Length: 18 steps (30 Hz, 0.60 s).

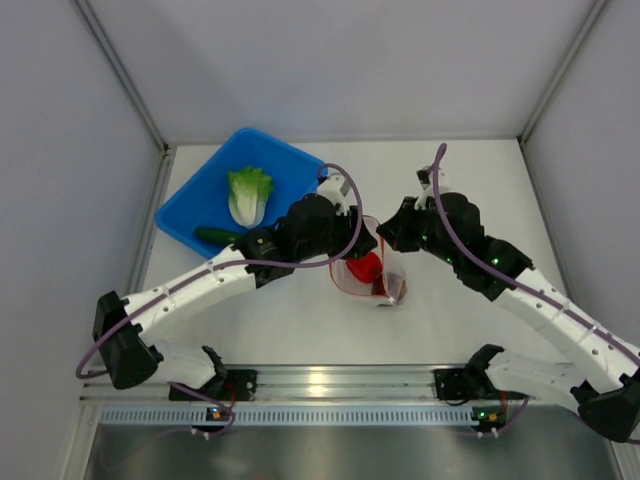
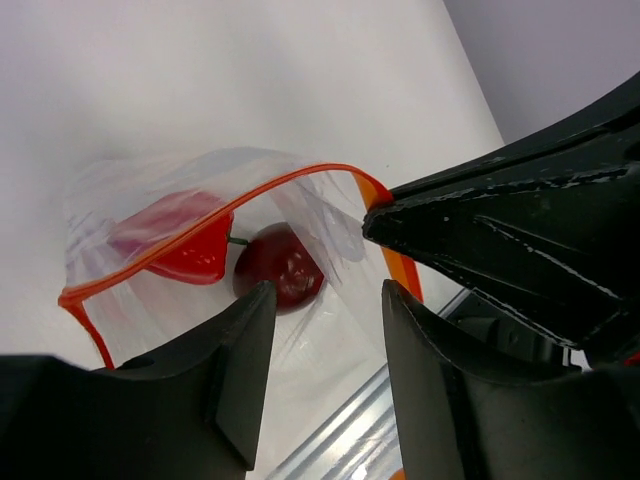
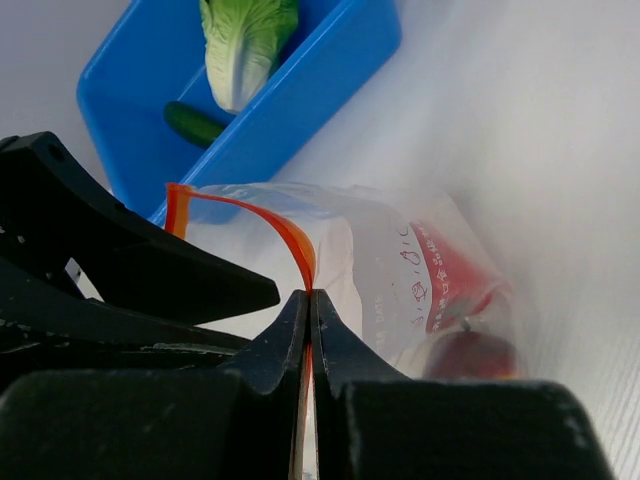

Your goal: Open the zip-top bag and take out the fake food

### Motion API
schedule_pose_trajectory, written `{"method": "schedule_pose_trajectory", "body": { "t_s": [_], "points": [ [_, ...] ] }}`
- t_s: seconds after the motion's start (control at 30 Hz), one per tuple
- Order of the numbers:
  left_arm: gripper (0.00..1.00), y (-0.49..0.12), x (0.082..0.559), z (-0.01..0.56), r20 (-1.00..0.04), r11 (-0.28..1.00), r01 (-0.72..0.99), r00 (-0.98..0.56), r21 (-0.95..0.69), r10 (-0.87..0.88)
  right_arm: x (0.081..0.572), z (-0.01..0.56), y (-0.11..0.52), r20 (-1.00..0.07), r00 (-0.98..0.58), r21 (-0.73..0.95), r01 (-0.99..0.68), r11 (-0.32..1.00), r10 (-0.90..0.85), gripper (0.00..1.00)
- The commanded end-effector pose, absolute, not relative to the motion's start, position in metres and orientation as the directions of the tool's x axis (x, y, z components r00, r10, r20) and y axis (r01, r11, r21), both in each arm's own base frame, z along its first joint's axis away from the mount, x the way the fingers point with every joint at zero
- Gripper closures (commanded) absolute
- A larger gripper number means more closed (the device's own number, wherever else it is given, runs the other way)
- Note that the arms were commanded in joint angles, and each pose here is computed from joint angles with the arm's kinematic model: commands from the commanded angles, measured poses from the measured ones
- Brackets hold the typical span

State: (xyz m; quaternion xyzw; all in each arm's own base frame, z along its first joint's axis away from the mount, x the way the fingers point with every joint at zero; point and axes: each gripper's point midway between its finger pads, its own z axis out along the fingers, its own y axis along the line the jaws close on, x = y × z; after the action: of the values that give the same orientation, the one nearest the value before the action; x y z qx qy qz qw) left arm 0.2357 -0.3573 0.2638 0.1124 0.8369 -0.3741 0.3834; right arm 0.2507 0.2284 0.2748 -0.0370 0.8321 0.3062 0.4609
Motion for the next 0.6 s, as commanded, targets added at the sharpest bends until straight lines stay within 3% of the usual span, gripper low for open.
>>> {"method": "schedule_pose_trajectory", "body": {
  "t_s": [0.0,0.2,0.57],
  "points": [
    [0.49,-0.350,0.241,0.276,-0.771,0.727,0.482,-0.628,-0.490,-0.103,0.259,0.319,0.233,-0.806,-0.503,0.528,-0.373,0.763,0.312,1.00],
    [0.45,-0.357,0.244,0.246,-0.764,0.814,0.462,-0.644,-0.352,0.035,0.263,0.317,0.221,-0.821,-0.485,0.491,-0.327,0.807,0.303,1.00],
    [0.40,-0.379,0.250,0.195,-0.705,0.839,0.444,-0.701,-0.314,0.108,0.257,0.280,0.160,-0.870,-0.464,0.272,-0.174,0.947,0.165,1.00]
  ]
}}
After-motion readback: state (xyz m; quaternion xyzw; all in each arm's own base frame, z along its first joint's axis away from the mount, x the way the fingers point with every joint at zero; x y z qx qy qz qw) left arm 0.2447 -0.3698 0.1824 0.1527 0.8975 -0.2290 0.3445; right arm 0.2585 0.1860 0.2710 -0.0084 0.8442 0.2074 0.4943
